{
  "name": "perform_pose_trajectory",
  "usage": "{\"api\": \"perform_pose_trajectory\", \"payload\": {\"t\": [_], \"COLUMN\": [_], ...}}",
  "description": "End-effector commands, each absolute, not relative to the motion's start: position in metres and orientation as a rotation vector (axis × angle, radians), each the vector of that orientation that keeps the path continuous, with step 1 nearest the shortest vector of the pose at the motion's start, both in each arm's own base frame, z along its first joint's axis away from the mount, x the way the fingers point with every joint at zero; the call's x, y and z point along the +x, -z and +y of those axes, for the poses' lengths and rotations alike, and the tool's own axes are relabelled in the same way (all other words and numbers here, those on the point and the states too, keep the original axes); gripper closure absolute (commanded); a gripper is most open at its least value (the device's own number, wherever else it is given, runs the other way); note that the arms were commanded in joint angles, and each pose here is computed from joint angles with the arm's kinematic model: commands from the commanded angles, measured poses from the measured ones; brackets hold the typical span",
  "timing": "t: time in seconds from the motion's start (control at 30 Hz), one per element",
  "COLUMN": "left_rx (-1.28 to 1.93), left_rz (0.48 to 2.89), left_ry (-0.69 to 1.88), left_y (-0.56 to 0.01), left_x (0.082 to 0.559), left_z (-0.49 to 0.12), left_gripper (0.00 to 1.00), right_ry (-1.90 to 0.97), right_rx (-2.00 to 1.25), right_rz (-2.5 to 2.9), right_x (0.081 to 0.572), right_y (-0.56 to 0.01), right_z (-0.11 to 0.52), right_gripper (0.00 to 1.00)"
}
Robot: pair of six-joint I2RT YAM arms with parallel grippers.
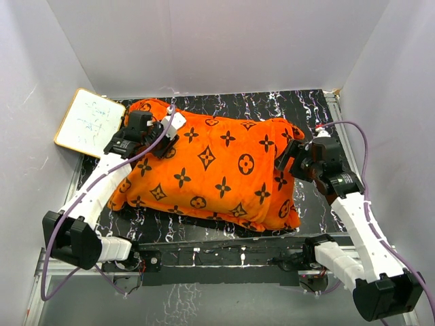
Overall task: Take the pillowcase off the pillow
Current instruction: Turn over the pillow at the center of the board, then remove the pillow from the pillowcase.
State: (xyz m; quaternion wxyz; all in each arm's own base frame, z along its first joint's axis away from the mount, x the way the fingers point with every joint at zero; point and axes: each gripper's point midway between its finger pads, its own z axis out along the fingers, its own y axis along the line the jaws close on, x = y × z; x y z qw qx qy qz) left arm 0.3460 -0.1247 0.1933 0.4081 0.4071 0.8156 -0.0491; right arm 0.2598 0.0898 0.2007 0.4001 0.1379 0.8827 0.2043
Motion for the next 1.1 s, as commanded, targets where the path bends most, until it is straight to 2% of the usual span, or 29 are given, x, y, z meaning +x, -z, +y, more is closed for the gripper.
{"api": "perform_pose_trajectory", "payload": {"t": [0.0,0.17,0.3,0.37,0.53,0.6,0.8,1.07], "left_rx": [1.076,1.114,1.166,1.172,1.182,1.177,1.254,1.207], "left_rz": [2.302,2.336,2.351,2.333,2.178,2.11,1.908,1.947], "left_ry": [0.104,0.155,0.238,0.29,0.379,0.415,0.334,0.56], "left_y": [-0.142,-0.131,-0.115,-0.121,-0.186,-0.219,-0.274,-0.293], "left_x": [0.295,0.279,0.264,0.262,0.281,0.291,0.32,0.311], "left_z": [-0.097,-0.099,-0.105,-0.112,-0.136,-0.149,-0.214,-0.331], "left_gripper": [0.65,0.64,0.6,0.55,0.36,0.31,0.26,0.12], "right_ry": [-0.749,-0.808,-0.858,-0.86,-0.796,-0.779,-0.81,-0.905], "right_rx": [0.212,0.121,0.068,0.057,0.04,0.034,0.06,0.001], "right_rz": [2.151,2.094,2.051,2.069,2.09,2.073,1.994,1.87], "right_x": [0.274,0.281,0.282,0.287,0.308,0.314,0.31,0.3], "right_y": [-0.223,-0.243,-0.248,-0.242,-0.237,-0.243,-0.262,-0.303], "right_z": [0.13,0.161,0.183,0.191,0.198,0.2,0.202,0.209], "right_gripper": [0.18,0.12,0.15,0.23,0.69,0.81,0.92,0.92]}}
